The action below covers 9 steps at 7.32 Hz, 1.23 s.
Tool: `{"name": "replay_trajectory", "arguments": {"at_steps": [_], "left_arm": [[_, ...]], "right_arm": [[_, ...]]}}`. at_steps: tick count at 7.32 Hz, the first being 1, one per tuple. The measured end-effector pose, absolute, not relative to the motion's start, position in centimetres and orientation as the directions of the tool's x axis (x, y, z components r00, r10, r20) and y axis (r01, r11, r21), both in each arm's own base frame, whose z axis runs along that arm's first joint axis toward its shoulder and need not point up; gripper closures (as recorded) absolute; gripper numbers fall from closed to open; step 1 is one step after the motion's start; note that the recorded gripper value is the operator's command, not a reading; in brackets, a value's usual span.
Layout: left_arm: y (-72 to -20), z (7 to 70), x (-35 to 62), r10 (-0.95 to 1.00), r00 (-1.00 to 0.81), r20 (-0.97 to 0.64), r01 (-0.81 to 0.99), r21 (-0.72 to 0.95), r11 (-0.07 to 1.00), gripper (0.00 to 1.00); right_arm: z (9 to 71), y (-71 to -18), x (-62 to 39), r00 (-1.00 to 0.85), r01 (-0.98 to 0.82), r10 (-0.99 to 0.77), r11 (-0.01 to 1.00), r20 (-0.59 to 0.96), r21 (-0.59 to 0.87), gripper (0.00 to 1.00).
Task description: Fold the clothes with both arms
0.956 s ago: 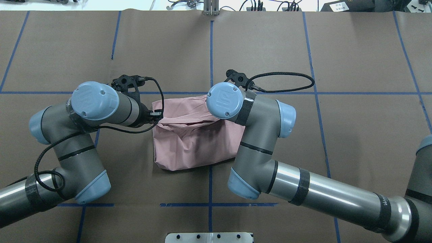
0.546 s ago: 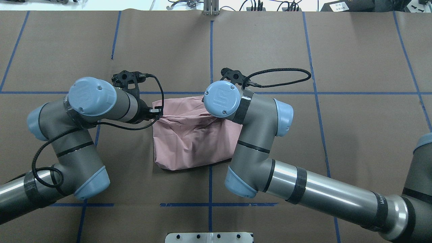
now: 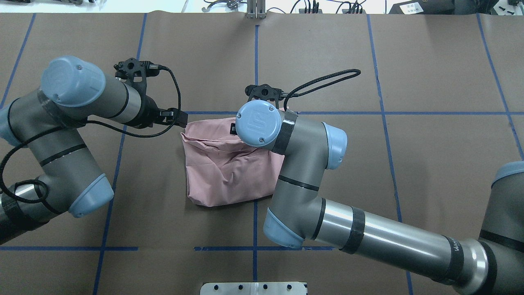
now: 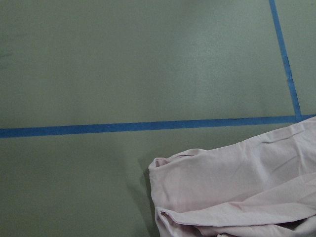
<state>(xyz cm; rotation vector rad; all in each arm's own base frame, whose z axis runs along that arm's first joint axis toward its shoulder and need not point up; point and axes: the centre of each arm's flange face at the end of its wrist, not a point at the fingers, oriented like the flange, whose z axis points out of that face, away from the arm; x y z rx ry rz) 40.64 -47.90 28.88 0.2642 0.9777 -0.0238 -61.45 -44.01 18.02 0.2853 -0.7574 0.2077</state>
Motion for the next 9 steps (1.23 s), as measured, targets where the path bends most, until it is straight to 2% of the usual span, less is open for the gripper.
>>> {"name": "replay_trajectory", "arguments": {"at_steps": [2,5,6,9], "left_arm": [[-48.0,28.9,40.4,0.097,0.560,-0.823,0.140,0.209,0.968,0.00],[-48.0,28.9,40.4,0.094,0.559,-0.824,0.141,0.206,0.968,0.00],[-48.0,28.8,40.3,0.093,0.558,-0.824,0.141,0.205,0.968,0.00],[-47.9,28.8,40.3,0.093,0.557,-0.825,0.141,0.204,0.969,0.00]], "right_arm": [[18.8,-42.3,-63.2,0.758,-0.127,-0.100,0.946,0.644,0.297,0.00],[20.4,-43.1,-65.0,0.802,-0.081,-0.145,0.935,0.580,0.345,0.00],[20.8,-45.2,-65.2,0.821,-0.093,-0.127,0.933,0.557,0.349,0.00],[20.7,-55.6,-63.9,0.877,-0.126,-0.059,0.929,0.477,0.347,0.00]]}}
